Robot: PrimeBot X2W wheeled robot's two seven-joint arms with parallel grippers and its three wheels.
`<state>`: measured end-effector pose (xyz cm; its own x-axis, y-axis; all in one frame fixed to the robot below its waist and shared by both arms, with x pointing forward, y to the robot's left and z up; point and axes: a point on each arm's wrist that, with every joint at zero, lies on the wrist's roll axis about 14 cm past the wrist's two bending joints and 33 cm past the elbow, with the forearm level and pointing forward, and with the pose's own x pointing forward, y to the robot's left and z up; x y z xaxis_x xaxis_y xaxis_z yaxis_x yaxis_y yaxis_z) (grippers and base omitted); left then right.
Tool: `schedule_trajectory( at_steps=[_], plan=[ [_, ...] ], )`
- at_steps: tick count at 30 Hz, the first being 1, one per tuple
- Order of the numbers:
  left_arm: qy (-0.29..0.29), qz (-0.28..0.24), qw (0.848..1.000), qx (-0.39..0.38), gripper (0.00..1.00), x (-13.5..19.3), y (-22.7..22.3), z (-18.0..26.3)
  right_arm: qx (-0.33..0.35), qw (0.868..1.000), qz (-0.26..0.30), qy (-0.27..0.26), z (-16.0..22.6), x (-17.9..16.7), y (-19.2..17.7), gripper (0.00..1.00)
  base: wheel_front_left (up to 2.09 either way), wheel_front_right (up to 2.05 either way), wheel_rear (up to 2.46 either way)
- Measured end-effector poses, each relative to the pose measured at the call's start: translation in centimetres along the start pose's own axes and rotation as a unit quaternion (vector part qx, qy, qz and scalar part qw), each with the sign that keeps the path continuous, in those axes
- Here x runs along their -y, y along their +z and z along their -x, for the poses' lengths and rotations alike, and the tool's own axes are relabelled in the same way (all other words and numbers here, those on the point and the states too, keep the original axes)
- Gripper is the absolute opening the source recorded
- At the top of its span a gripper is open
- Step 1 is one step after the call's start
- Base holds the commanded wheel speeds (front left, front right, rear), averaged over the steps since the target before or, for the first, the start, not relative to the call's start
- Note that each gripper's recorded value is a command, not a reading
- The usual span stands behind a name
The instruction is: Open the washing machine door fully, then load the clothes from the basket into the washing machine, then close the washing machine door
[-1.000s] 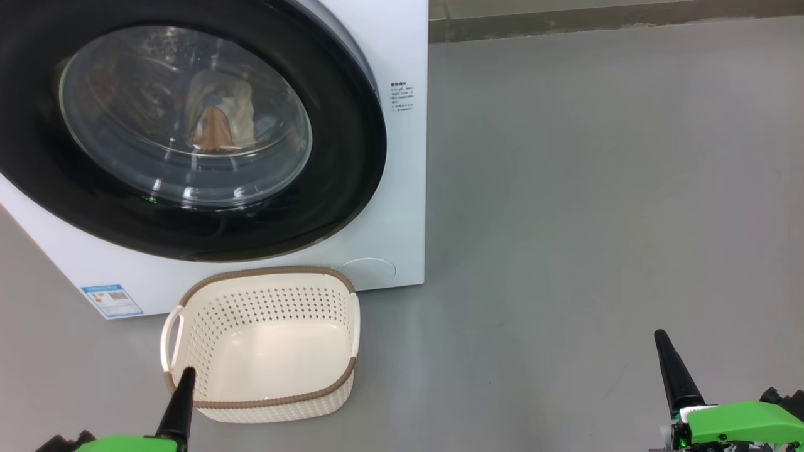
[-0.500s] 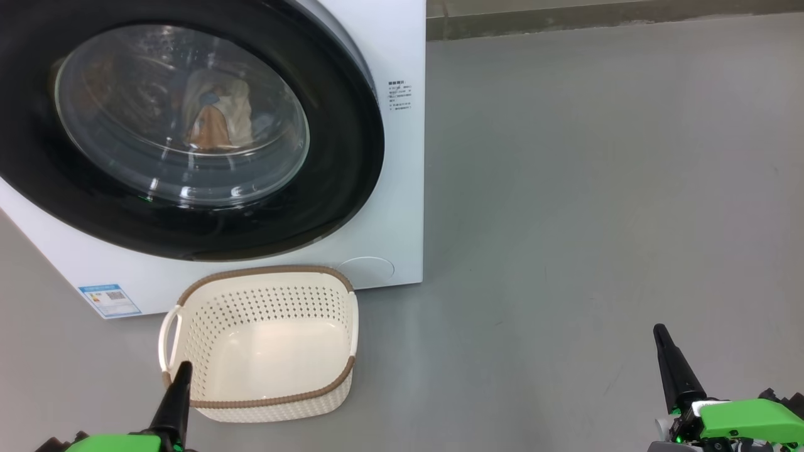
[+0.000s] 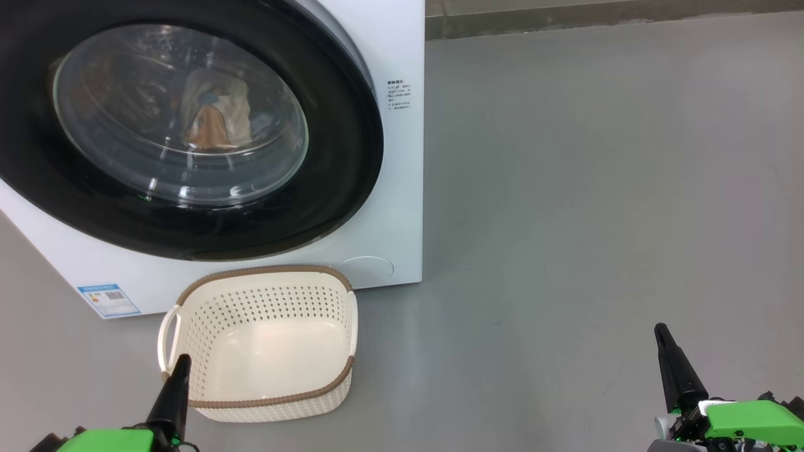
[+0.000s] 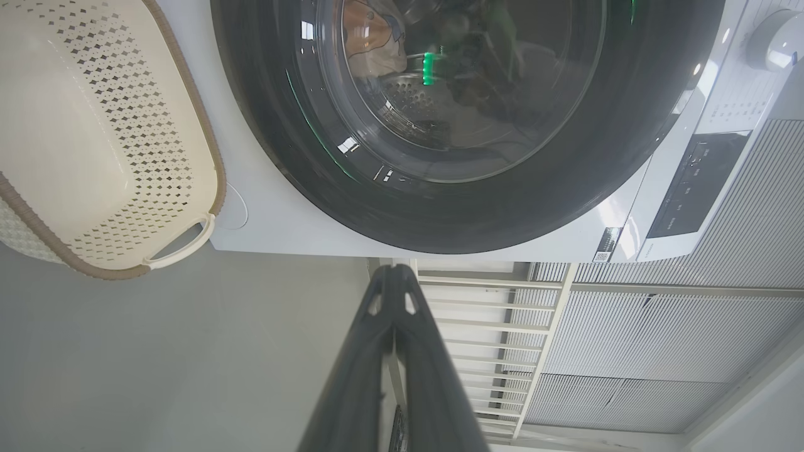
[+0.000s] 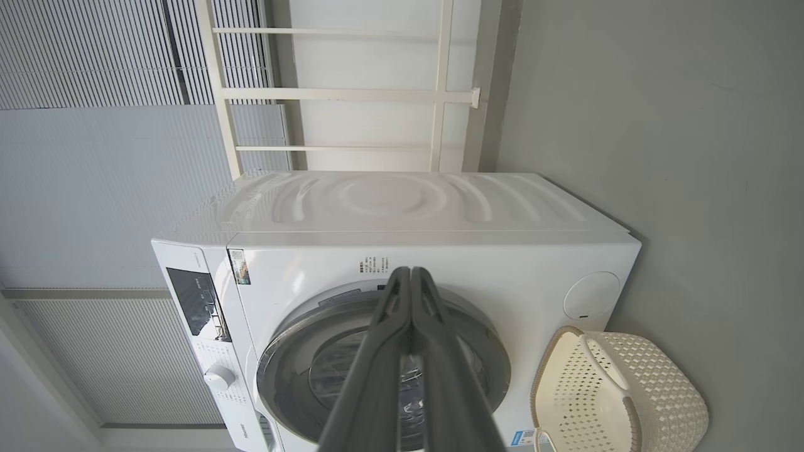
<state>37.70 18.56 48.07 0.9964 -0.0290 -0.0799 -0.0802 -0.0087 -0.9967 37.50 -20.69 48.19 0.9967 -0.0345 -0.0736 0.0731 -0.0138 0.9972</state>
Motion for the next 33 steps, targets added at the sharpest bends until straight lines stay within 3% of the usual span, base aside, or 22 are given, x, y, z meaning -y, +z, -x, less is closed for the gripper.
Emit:
schedule_trajectory(
  at_steps=[33],
  plan=[
    [0.0, 0.0, 1.0, 0.0, 0.0, 0.0, 0.05, 0.0, 0.0, 1.0, 0.0, 0.0, 0.0, 0.0, 0.0, 0.0, 0.0, 0.0, 0.0]
  ],
)
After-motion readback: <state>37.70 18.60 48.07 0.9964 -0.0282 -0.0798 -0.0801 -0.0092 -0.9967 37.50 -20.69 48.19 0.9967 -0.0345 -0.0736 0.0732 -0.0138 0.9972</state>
